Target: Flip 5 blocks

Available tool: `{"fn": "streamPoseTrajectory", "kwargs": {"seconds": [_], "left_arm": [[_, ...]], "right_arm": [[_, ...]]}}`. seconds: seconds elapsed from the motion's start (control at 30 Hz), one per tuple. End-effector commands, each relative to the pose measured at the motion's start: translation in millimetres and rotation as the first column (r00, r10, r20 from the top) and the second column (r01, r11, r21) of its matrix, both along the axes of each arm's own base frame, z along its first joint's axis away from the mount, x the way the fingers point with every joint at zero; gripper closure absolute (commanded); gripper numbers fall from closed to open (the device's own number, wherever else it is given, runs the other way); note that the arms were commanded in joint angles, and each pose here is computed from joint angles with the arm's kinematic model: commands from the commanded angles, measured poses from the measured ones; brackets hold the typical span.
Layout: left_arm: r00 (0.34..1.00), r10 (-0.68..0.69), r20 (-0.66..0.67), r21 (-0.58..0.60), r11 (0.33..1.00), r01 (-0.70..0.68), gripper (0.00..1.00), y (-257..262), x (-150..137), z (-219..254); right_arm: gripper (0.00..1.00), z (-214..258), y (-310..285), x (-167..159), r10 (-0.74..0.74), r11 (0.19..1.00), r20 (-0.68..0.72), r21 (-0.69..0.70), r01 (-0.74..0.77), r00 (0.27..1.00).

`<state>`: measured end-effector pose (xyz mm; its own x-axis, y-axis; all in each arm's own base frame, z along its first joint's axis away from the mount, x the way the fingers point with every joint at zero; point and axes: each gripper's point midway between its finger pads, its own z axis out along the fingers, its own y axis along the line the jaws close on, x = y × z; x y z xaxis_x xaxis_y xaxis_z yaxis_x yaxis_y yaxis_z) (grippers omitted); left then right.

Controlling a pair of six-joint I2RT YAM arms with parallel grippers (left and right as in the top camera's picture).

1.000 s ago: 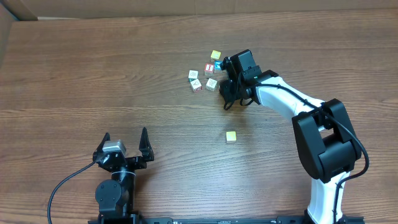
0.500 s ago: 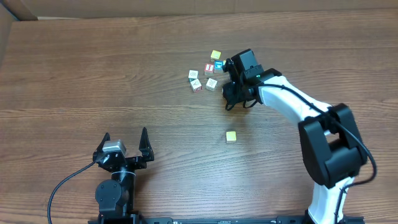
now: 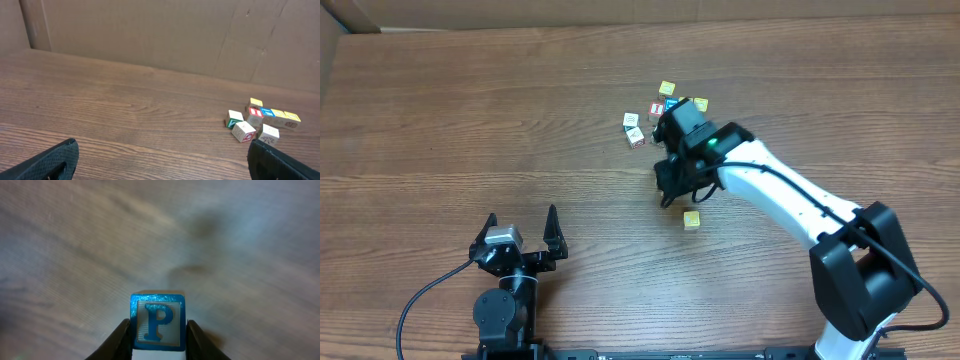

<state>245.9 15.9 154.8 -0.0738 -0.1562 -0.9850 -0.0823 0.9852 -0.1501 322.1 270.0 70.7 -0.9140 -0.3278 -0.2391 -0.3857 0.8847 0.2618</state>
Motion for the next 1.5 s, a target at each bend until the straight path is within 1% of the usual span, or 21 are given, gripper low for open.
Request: {"fn": "streamPoseTrajectory", "kwargs": {"seconds": [0.0, 0.1, 0.3, 0.37, 0.43, 0.53, 0.7, 0.83, 0.9, 1.03, 1.2, 1.3, 1.33, 1.37, 1.43, 1.47], "left_arm": [[1.0, -0.019, 0.008, 0.018, 1.0, 0.019, 0.0, -3.4, -0.1, 1.2], [1.0, -0.019, 0.008, 0.018, 1.0, 0.019, 0.0, -3.4, -0.1, 1.2], [1.0, -0.019, 0.008, 0.018, 1.0, 0.019, 0.0, -3.4, -0.1, 1.2], [1.0, -0.019, 0.008, 0.018, 1.0, 0.019, 0.0, -3.4, -0.1, 1.2], [1.0, -0.019, 0.008, 0.018, 1.0, 0.019, 0.0, -3.4, -0.1, 1.2], [1.0, -0.019, 0.008, 0.018, 1.0, 0.019, 0.0, -3.4, -0.1, 1.2], [1.0, -0.019, 0.008, 0.018, 1.0, 0.019, 0.0, -3.4, -0.1, 1.2], [1.0, -0.019, 0.008, 0.018, 1.0, 0.019, 0.0, -3.4, -0.1, 1.2], [1.0, -0.019, 0.008, 0.018, 1.0, 0.019, 0.0, -3.4, -0.1, 1.2], [1.0, -0.019, 0.008, 0.018, 1.0, 0.019, 0.0, -3.4, -0.1, 1.2], [1.0, -0.019, 0.008, 0.018, 1.0, 0.019, 0.0, -3.4, -0.1, 1.2], [1.0, -0.019, 0.008, 0.018, 1.0, 0.019, 0.0, -3.4, -0.1, 1.2], [1.0, -0.019, 0.008, 0.018, 1.0, 0.019, 0.0, -3.4, -0.1, 1.2], [1.0, -0.019, 0.008, 0.018, 1.0, 0.019, 0.0, -3.4, -0.1, 1.2], [1.0, -0.019, 0.008, 0.018, 1.0, 0.019, 0.0, -3.4, -0.1, 1.2], [1.0, -0.019, 0.008, 0.018, 1.0, 0.019, 0.0, -3.4, -0.1, 1.2]], "right_arm": [[0.75, 6.9, 14.2, -14.8, -0.099, 0.995, -0.056, 0.02, 0.1, 0.994], [0.75, -0.1, 19.6, -28.2, -0.116, 0.993, -0.072, -0.008, 0.116, 0.991], [0.74, -25.5, 9.8, -49.6, -0.211, 0.972, -0.063, -0.123, 0.202, 0.975], [0.74, -34.0, 13.1, -56.0, -0.206, 0.972, -0.055, -0.124, 0.198, 0.977], [0.73, -38.8, 13.5, -59.7, -0.23, 0.967, -0.057, -0.127, 0.222, 0.971], [0.73, -41.9, 12.5, -59.8, -0.256, 0.959, -0.035, -0.138, 0.249, 0.966], [0.62, -42.4, 10.6, -58.7, -0.262, 0.955, -0.021, -0.148, 0.257, 0.965], [0.46, -42.4, 11.0, -59.1, -0.262, 0.956, -0.024, -0.146, 0.256, 0.965], [0.4, -42.4, 11.1, -59.0, -0.262, 0.956, -0.024, -0.146, 0.256, 0.965], [0.37, -36.9, 16.9, -53.4, -0.26, 0.959, -0.01, -0.123, 0.257, 0.965], [0.37, -7.2, 33.4, -30.1, -0.232, 0.97, 0.045, -0.057, 0.235, 0.972], [0.37, 7.0, 41.7, -18.4, -0.23, 0.973, 0.079, -0.019, 0.232, 0.97], [0.39, 9.2, 44.6, -15.3, -0.227, 0.974, 0.09, -0.005, 0.228, 0.97], [0.44, 10.1, 46.2, -13.7, -0.219, 0.975, 0.098, 0.002, 0.22, 0.971], [0.68, 9.1, 45.7, -13.6, -0.212, 0.977, 0.103, -0.002, 0.213, 0.972], [0.82, 8.4, 44.6, -14.3, -0.212, 0.977, 0.101, -0.007, 0.214, 0.972]]}}
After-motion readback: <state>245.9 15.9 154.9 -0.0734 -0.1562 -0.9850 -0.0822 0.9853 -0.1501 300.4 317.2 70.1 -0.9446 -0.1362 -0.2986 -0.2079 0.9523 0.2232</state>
